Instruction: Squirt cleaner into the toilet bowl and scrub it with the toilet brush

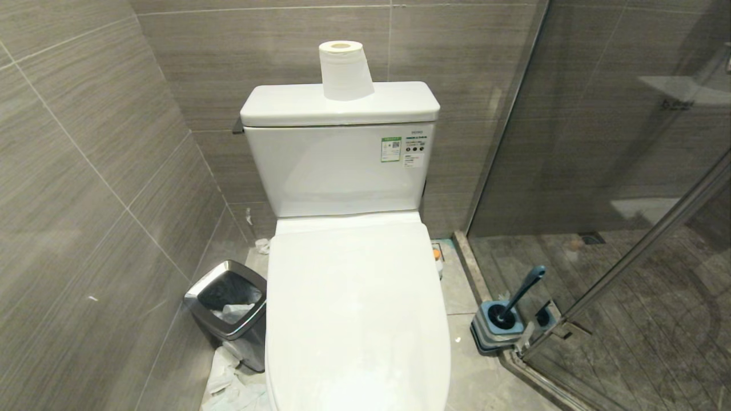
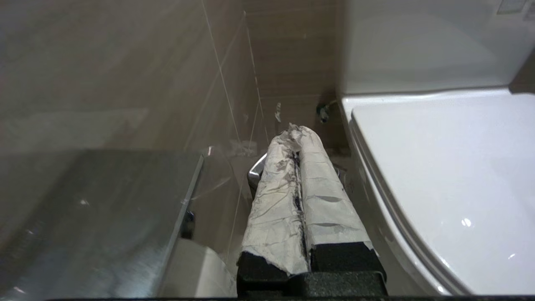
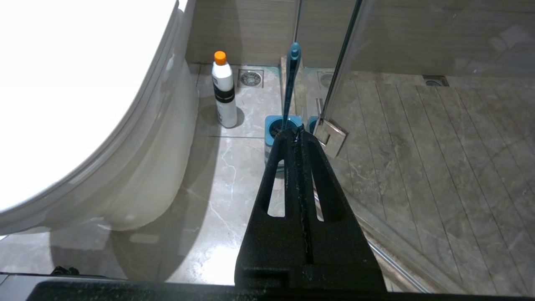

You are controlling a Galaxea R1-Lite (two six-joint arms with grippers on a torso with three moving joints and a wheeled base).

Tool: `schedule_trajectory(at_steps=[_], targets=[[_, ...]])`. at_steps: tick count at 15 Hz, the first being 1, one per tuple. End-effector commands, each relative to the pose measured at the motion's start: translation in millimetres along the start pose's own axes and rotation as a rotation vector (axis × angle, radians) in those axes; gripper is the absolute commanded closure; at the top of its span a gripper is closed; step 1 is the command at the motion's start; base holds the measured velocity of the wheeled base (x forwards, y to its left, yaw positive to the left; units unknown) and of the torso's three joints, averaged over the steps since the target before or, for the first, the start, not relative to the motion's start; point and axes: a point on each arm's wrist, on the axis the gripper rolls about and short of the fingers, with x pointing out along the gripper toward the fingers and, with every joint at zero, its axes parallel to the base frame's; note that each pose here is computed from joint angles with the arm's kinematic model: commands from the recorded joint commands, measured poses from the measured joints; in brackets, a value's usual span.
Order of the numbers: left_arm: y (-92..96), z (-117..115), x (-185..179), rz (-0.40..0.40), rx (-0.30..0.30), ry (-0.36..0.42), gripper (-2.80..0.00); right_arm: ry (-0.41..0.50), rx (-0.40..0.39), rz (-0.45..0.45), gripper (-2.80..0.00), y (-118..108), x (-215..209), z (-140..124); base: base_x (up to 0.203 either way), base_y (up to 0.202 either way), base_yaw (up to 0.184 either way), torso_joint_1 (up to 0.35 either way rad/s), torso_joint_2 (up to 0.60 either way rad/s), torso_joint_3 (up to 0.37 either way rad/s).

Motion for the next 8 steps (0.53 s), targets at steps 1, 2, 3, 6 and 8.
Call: schedule_trajectory(at_steps=[1,2,3,6,8], targets=[[-3.9,-38.7,3.2,-0.007,0.008,0.040,0.00,0.003,-0.001,0.000,0.00,0.0,0.2,0.1,0.000,0.000,0.000,0.000,0.00,0.000],[-4.7,-43.5,3.7,-0.025,0.013,0.061,0.00,0.002,-0.001,0.000,0.00,0.0,0.1,0.0,0.000,0.000,0.000,0.000,0.00,0.000],[-6.1,-43.5,3.2,-0.089,0.016,0.071,0.00,0.002,-0.001,0.000,0.00,0.0,0.1,0.0,0.000,0.000,0.000,0.000,0.00,0.000],[-8.9,-54.9,1.1,-0.196,0.065,0.178,0.00,0.002,-0.001,0.000,0.00,0.0,0.1,0.0,0.000,0.000,0.000,0.000,0.00,0.000],[-8.8,-54.4,1.0,-0.195,0.048,0.179,0.00,0.002,-0.001,0.000,0.00,0.0,0.1,0.0,0.000,0.000,0.000,0.000,0.00,0.000]])
